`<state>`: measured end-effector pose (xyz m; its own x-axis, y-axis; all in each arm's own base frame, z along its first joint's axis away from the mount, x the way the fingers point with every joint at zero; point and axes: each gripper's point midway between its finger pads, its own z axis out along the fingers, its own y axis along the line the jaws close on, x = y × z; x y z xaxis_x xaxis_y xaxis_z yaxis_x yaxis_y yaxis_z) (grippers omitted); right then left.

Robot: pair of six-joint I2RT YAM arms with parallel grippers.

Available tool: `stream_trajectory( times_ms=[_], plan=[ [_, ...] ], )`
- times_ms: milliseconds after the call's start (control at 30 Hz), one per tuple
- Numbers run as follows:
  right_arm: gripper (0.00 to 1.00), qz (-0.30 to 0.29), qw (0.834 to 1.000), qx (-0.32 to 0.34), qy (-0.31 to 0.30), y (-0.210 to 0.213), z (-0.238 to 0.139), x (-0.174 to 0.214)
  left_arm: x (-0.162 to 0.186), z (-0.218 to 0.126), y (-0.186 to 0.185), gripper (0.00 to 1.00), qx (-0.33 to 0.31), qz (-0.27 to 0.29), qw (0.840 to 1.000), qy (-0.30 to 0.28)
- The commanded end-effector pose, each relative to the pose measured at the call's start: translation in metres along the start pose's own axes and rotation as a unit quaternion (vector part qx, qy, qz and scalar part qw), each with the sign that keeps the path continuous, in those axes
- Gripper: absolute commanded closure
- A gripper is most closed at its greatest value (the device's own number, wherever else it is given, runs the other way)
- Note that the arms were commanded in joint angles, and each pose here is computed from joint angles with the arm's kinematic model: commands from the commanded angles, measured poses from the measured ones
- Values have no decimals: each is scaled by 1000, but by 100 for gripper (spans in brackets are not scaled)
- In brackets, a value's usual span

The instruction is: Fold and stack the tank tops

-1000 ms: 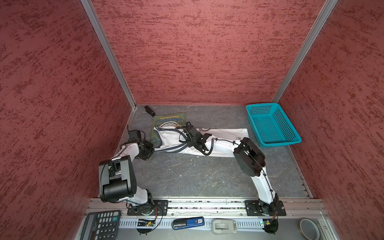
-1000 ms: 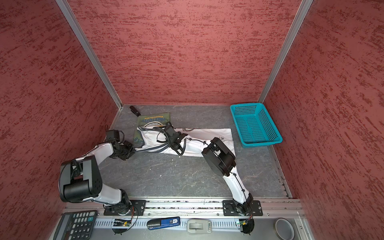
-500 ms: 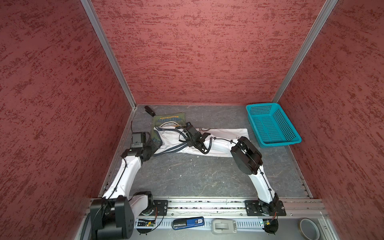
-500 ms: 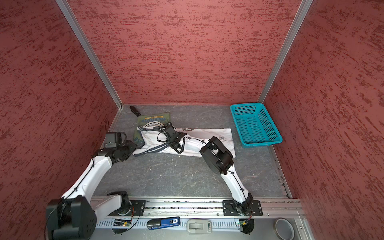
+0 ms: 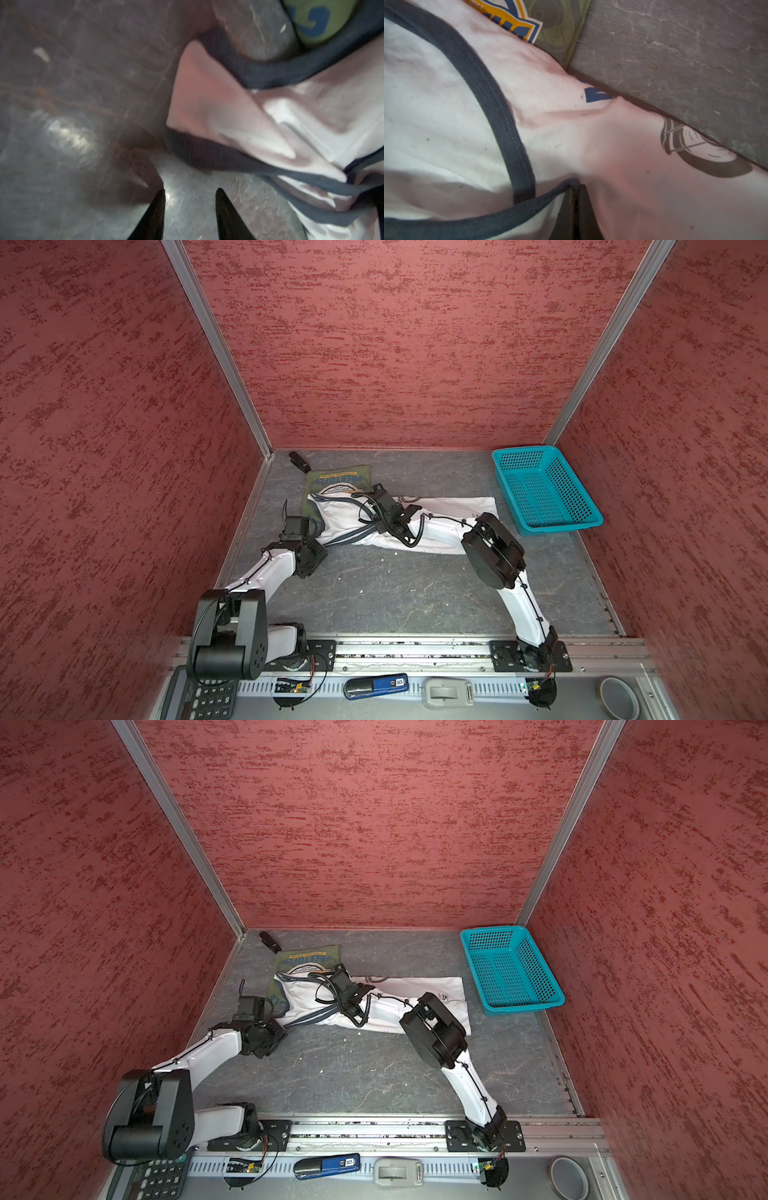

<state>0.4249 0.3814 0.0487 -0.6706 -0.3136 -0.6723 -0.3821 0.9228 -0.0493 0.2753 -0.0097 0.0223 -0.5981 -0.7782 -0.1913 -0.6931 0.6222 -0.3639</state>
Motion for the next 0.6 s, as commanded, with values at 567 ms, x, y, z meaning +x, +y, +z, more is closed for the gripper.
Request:
stream_trajectory(
  times_ms=[567],
  plan=[
    [95, 21, 1000, 12, -4, -17, 5, -3, -70, 1, -35, 66, 42, 9, 996, -80]
  ],
)
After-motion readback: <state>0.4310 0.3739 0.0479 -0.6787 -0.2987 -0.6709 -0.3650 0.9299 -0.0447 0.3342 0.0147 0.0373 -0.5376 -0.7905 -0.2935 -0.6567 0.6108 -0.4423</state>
